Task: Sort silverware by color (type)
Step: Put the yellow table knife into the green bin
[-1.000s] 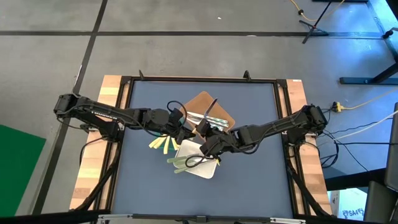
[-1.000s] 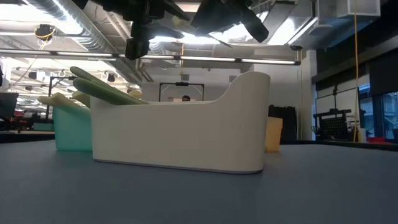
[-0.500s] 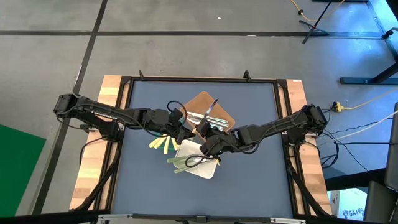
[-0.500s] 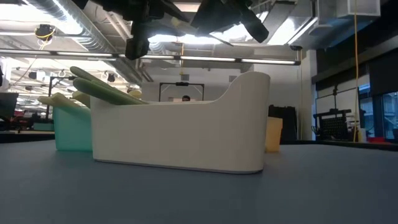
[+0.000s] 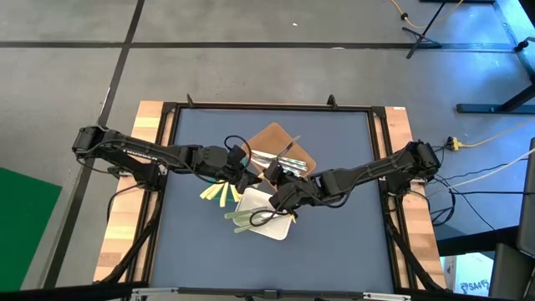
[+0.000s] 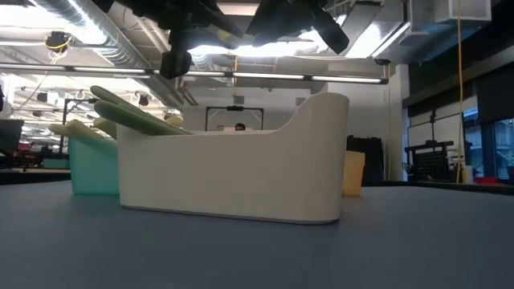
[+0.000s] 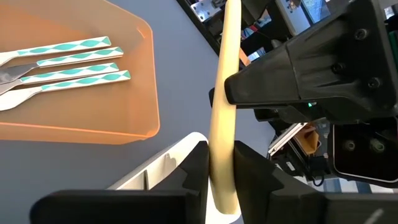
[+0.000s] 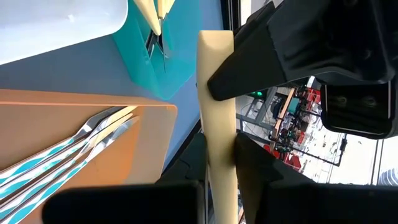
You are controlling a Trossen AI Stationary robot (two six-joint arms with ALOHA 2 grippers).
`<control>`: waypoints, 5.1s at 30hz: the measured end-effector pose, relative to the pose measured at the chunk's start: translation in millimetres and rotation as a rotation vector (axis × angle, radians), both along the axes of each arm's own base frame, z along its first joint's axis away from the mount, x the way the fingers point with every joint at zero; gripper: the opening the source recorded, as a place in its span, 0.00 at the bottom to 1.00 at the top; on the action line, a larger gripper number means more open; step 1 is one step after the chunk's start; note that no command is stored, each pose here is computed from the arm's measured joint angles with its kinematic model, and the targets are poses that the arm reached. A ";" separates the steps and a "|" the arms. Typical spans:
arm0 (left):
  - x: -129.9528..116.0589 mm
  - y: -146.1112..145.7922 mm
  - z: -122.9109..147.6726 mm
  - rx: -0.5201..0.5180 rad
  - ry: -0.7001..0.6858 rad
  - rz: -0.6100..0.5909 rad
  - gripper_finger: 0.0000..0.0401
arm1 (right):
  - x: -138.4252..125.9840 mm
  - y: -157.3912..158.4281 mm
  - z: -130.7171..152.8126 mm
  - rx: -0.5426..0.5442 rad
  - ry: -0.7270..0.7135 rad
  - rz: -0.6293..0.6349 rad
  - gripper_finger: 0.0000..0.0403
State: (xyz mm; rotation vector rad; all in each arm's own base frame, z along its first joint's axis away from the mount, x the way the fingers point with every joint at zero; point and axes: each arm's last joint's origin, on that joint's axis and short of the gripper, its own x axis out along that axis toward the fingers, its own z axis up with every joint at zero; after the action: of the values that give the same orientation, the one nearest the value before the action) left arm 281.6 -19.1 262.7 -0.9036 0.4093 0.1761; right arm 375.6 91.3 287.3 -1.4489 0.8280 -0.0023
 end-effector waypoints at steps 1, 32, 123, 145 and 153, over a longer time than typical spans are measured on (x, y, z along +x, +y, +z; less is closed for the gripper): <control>0.0 0.0 0.0 0.000 0.000 0.000 0.12 | 0.0 0.0 0.0 0.000 0.000 0.000 0.10; 0.9 -0.5 1.2 0.001 -0.019 -0.012 0.12 | 1.0 1.8 -0.5 0.062 0.011 0.067 0.28; -107.9 -21.0 -17.1 -0.429 0.844 0.299 0.12 | -213.4 -32.5 104.6 0.494 -0.186 -0.476 0.48; -77.7 9.8 -46.4 -0.396 0.978 0.264 0.13 | -213.9 -32.0 103.7 0.510 -0.160 -0.470 0.48; -77.9 10.7 -45.8 -0.398 0.971 0.271 0.16 | -214.0 -30.6 102.6 0.553 -0.117 -0.455 0.48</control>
State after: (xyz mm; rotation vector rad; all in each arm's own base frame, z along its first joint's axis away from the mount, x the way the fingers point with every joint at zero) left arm 203.7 -8.4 216.9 -1.2300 1.2519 0.8182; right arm 161.5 60.7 389.8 -0.7181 0.9550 -0.1866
